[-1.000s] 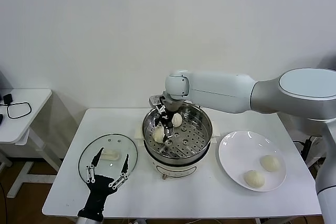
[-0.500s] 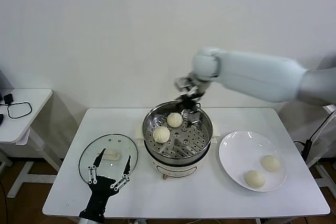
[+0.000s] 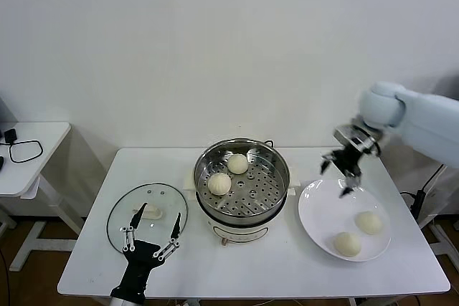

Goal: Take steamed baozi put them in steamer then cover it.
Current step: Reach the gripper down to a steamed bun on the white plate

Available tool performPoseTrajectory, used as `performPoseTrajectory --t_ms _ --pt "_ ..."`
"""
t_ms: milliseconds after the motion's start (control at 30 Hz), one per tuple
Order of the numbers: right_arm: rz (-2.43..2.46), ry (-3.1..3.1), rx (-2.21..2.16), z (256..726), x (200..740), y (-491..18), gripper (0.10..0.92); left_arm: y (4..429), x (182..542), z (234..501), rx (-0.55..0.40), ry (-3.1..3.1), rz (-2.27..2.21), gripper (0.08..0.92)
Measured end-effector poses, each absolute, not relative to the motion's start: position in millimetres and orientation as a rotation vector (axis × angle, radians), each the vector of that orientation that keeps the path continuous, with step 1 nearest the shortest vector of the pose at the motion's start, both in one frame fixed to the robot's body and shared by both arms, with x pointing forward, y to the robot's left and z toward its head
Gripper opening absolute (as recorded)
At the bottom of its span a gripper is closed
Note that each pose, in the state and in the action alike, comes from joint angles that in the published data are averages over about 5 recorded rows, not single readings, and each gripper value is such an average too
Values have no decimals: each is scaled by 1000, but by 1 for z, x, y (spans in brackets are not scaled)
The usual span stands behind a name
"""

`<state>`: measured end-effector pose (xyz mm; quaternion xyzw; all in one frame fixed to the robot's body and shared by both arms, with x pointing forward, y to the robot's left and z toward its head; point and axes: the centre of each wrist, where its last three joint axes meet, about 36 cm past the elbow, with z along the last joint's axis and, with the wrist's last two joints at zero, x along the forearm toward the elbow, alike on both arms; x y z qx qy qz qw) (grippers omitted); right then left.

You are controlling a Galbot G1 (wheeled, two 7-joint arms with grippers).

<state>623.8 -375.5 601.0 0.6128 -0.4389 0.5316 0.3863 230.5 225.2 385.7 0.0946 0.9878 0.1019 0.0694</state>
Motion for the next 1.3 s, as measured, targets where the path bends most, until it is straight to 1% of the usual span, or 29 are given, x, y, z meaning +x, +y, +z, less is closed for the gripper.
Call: performPoseTrajectory --t_ms 267,567,867,1100,1200,1300 --pt "1279 -1118 1545 540 601 -405 823 224 228 384 280 2982 307 823" --pt "1209 -1129 1544 498 590 -415 823 226 228 380 258 2990 312 823" --pt "1178 -1116 1548 473 586 -414 823 226 226 375 250 3006 309 823" --pt "1166 -1109 1548 463 583 -414 818 227 226 374 248 3007 312 823" --pt "1167 -1113 1545 461 582 -414 787 227 226 374 248 3005 313 823" --pt "1168 -1119 1543 461 581 -414 733 227 226 374 249 3004 313 823"
